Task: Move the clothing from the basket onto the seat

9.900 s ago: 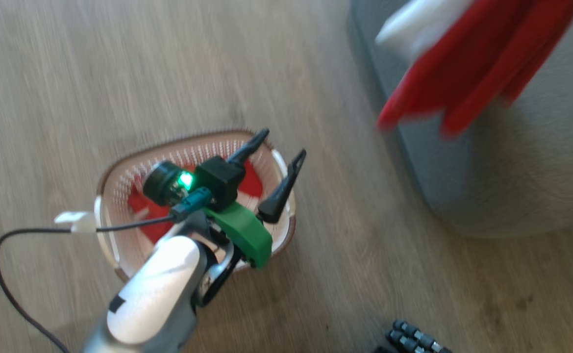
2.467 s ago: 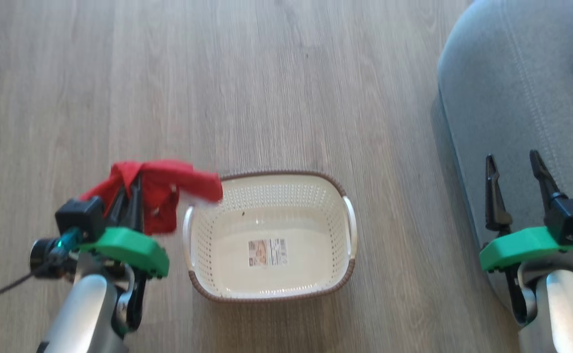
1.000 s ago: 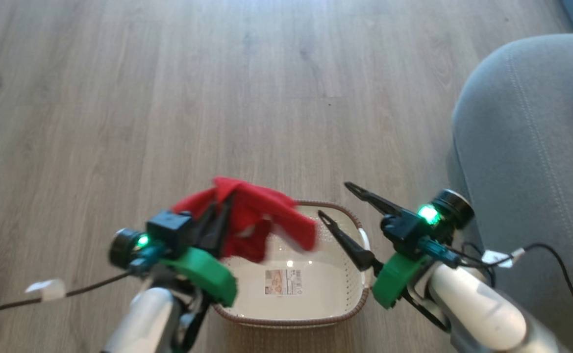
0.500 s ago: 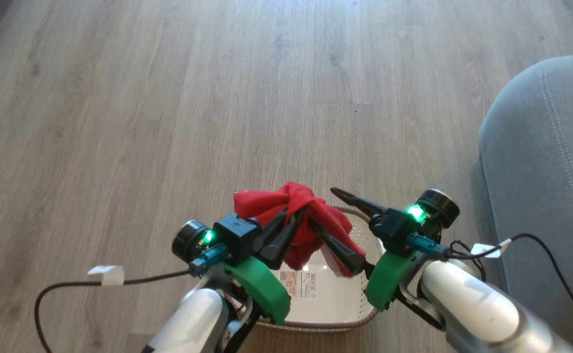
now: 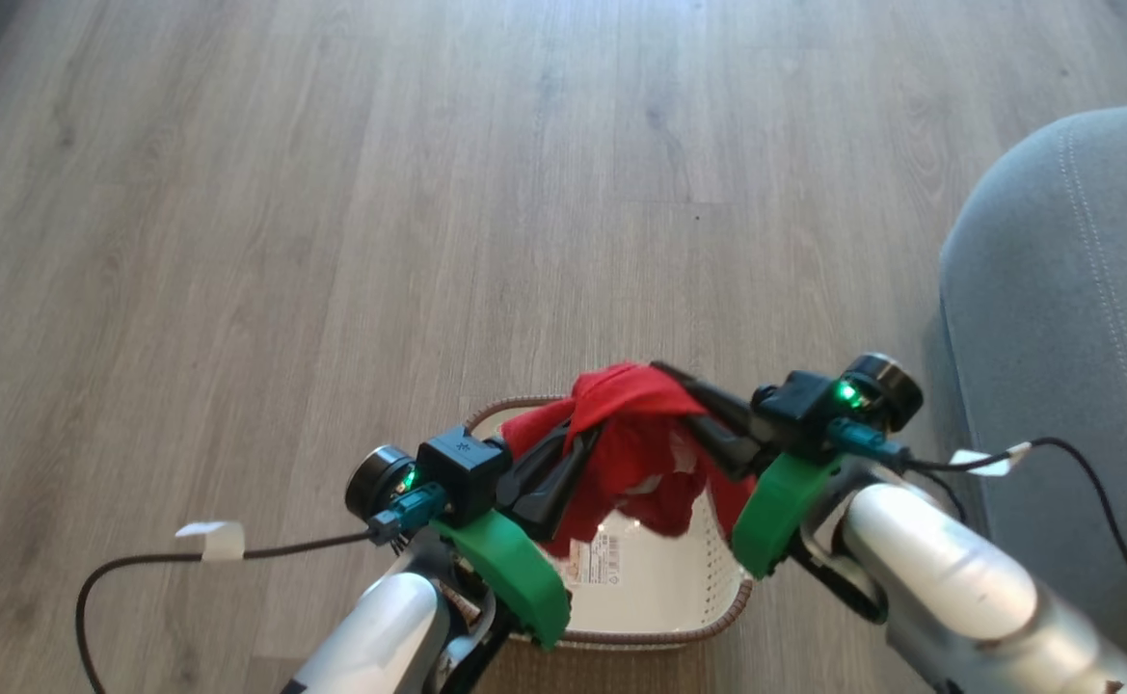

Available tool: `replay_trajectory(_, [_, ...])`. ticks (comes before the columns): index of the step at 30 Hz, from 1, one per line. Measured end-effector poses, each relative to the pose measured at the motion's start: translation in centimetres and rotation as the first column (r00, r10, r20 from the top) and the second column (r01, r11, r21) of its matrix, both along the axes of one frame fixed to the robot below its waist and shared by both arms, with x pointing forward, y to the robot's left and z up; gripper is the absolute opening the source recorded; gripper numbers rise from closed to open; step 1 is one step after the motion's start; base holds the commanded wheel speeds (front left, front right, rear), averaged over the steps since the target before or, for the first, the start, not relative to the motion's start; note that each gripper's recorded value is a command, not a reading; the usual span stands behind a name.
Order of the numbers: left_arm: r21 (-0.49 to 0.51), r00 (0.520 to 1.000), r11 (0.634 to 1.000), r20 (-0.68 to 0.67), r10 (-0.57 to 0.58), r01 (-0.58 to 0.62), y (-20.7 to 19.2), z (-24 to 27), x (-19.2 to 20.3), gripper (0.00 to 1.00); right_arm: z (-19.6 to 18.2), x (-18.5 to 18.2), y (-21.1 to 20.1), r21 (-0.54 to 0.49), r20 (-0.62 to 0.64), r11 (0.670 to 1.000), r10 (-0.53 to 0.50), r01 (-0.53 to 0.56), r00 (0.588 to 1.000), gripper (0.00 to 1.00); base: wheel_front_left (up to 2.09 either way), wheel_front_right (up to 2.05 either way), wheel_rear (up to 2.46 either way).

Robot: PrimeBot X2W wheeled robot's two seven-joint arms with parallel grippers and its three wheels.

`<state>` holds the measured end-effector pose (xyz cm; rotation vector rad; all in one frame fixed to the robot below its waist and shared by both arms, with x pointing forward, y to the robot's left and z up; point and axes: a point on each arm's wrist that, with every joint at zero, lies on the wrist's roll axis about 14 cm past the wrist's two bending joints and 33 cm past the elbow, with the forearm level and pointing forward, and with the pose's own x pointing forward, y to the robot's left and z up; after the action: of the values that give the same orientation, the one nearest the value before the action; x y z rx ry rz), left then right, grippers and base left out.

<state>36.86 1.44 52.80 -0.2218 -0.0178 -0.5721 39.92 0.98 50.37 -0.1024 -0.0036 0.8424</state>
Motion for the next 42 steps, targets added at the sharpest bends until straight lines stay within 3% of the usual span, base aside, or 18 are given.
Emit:
replay_trajectory(1, [0.001,1.0,1.0,-0.004,0.0,0.0,0.0,-0.3,0.0,1.0,0.2,0.2,-0.4,0.008,0.004,1.0,-0.014,0.014,1.0,0.0,0.0,0.0,0.0])
replay_trajectory(10, [0.009,0.998,0.999,-0.027,-0.049,0.049,-1.9,-2.0,0.5,1.0,1.9,1.6,-7.0,0.055,0.036,0.977,-0.206,0.204,0.978,0.0,0.0,0.0,0.0])
replay_trajectory(17, [0.01,0.983,0.984,-0.048,-0.178,0.179,-6.2,-3.2,0.2,1.0,2.5,0.7,-13.7,0.068,0.059,0.923,-0.383,0.379,0.922,0.0,0.0,0.0,0.0])
replay_trajectory(23, [0.003,0.952,0.954,-0.069,-0.298,0.299,-10.1,-3.9,-0.8,1.0,2.7,-0.9,-18.7,0.074,0.061,0.856,-0.516,0.512,0.855,0.0,0.0,0.0,0.0])
replay_trajectory(33, [-0.017,0.923,0.926,-0.086,-0.376,0.376,-12.8,-4.5,-1.0,1.0,2.4,-1.9,-23.0,0.072,0.054,0.782,-0.623,0.619,0.78,0.0,0.0,0.0,0.0])
replay_trajectory(42, [-0.025,0.929,0.934,-0.101,-0.356,0.356,-12.6,-6.0,1.7,1.0,3.1,1.8,-26.9,0.064,0.087,0.723,-0.69,0.688,0.718,0.0,0.0,0.0,0.0])
